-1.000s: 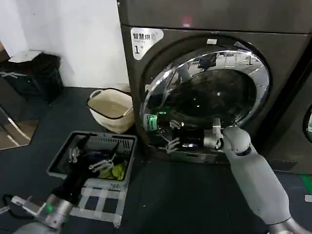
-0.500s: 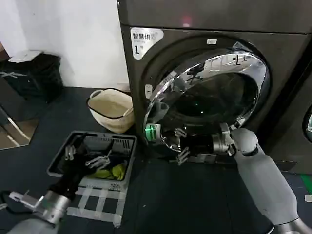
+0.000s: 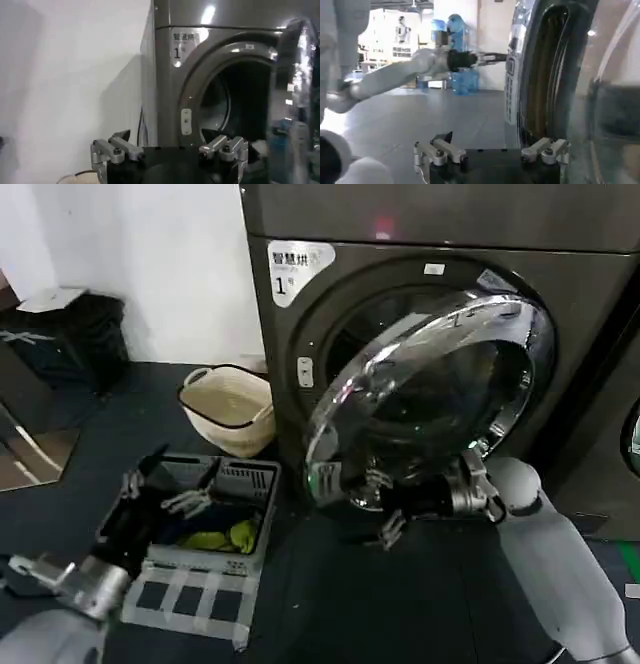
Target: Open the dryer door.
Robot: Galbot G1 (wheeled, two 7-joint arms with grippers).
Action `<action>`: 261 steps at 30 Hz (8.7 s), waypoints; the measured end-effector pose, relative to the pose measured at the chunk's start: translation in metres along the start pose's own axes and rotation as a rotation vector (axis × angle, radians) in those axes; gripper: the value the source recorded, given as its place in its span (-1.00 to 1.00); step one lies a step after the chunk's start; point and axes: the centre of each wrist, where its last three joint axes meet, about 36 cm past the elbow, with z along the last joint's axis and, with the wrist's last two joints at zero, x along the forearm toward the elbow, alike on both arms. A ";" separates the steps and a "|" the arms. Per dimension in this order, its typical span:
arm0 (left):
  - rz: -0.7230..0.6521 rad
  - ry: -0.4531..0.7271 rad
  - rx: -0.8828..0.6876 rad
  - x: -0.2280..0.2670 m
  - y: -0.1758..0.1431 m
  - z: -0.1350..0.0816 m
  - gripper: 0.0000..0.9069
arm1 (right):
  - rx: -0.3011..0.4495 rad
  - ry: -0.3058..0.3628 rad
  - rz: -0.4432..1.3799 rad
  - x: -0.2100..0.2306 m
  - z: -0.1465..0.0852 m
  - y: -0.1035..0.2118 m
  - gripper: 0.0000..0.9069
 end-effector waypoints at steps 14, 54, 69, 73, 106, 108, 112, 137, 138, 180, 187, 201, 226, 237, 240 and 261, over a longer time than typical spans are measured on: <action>0.164 -0.044 0.027 -0.052 0.047 -0.006 1.00 | 0.009 -0.007 0.008 0.018 0.001 0.025 1.00; 0.625 0.066 0.024 -0.176 -0.034 0.004 1.00 | -0.051 -0.057 0.534 0.201 0.014 0.151 1.00; 0.721 0.118 0.066 -0.188 -0.066 0.011 1.00 | 0.010 -0.163 0.895 0.263 -0.018 0.232 1.00; 0.744 0.129 0.064 -0.189 -0.072 0.010 1.00 | 0.003 -0.161 1.016 0.269 -0.024 0.249 1.00; 0.992 0.126 0.103 -0.190 -0.144 0.014 1.00 | 0.070 -0.141 2.134 0.303 -0.082 0.373 1.00; 1.009 0.130 0.097 -0.193 -0.151 0.016 1.00 | 0.081 -0.143 2.172 0.307 -0.087 0.382 1.00; 1.038 0.132 0.087 -0.200 -0.164 0.017 1.00 | 0.141 -0.116 2.238 0.313 -0.096 0.400 1.00; 1.202 0.108 0.096 -0.248 -0.252 0.022 1.00 | 0.387 0.231 2.460 0.319 -0.162 0.438 1.00; 1.208 0.107 0.096 -0.250 -0.256 0.023 1.00 | 0.390 0.243 2.471 0.319 -0.164 0.439 1.00; 1.206 0.093 0.041 -0.298 -0.381 0.052 1.00 | 0.500 0.378 2.743 0.333 -0.205 0.508 1.00; 1.140 0.123 0.019 -0.311 -0.372 0.068 1.00 | 0.495 0.434 2.787 0.334 -0.209 0.518 1.00; 1.050 0.087 -0.055 -0.331 -0.356 0.091 1.00 | 0.512 0.453 2.836 0.334 -0.220 0.530 1.00; 1.028 0.036 -0.041 -0.334 -0.353 0.098 1.00 | 0.522 0.452 2.844 0.332 -0.222 0.532 1.00; 1.058 -0.044 0.068 -0.325 -0.362 0.088 1.00 | 0.584 0.444 2.917 0.332 -0.230 0.537 1.00; 1.077 -0.099 0.121 -0.320 -0.365 0.084 1.00 | 0.609 0.439 2.927 0.330 -0.234 0.537 1.00; 1.063 -0.470 0.297 -0.296 -0.344 0.069 1.00 | 0.711 0.444 2.869 0.330 -0.239 0.536 1.00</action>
